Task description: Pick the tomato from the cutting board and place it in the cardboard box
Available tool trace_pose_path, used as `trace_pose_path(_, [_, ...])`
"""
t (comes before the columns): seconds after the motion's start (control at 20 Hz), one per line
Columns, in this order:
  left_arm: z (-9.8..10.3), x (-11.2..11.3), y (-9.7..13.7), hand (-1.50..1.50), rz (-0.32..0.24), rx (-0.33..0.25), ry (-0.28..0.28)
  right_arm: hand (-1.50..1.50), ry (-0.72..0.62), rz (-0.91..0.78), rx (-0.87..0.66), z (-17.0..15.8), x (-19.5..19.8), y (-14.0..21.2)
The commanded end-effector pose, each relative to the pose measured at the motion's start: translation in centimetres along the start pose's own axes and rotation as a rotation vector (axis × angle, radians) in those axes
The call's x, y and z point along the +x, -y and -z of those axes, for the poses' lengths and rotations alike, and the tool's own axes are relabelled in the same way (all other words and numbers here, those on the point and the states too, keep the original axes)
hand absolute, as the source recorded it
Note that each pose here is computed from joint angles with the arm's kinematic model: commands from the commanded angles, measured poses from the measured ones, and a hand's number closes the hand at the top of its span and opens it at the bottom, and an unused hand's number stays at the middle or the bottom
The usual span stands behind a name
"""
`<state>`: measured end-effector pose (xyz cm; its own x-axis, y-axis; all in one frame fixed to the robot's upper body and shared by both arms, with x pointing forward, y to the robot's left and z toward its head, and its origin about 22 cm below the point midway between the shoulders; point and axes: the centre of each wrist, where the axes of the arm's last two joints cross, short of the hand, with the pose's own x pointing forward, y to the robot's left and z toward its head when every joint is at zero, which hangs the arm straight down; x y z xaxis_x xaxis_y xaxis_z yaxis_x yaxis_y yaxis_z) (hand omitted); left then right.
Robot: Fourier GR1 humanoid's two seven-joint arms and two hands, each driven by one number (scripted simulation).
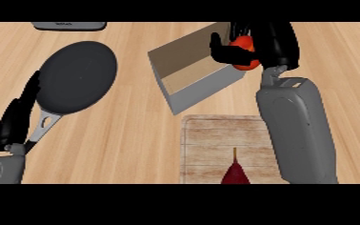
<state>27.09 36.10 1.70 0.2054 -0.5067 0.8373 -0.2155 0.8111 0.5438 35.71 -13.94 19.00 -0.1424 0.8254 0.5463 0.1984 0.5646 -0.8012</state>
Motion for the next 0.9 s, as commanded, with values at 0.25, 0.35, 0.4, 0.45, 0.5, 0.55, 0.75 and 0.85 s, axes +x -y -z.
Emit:
trace_pose_path(0.25, [0.3,2.0,0.7,0.0,-0.019,-0.015,-0.005,1.5,-0.061,0.071,0.065,6.9,2.9,-3.3])
trace_pose_path(0.35, [-0.7,-0.3,1.4,0.0,-0.006,-0.029,0.013,1.5,-0.088,0.041,0.04,6.6,0.4,-7.0])
trace_pose_path(0.4, [-0.9,1.2,2.2,0.0,-0.011,-0.028,0.018,1.5,-0.088,0.034,0.054,6.9,0.7,-7.4])
trace_pose_path(0.45, [-0.1,0.6,-0.9,0.0,0.008,-0.001,0.014,1.5,-0.103,0.041,0.056,7.1,-0.2,-7.6])
trace_pose_path(0.5, [0.3,0.8,1.0,0.0,-0.017,-0.019,0.018,1.5,-0.108,-0.002,0.072,8.0,1.6,-7.4])
trace_pose_path(0.55, [-0.3,1.6,2.4,0.0,-0.002,-0.027,0.019,1.5,-0.112,-0.029,0.078,7.1,0.3,-9.1])
trace_pose_path(0.75, [0.0,-0.3,0.7,0.0,-0.004,-0.025,0.035,-1.5,-0.253,0.062,0.084,7.5,-0.8,-10.0])
trace_pose_path(0.85, [0.4,1.4,0.6,0.0,-0.017,-0.026,0.031,-1.5,-0.296,0.123,0.114,7.9,-1.3,-9.8])
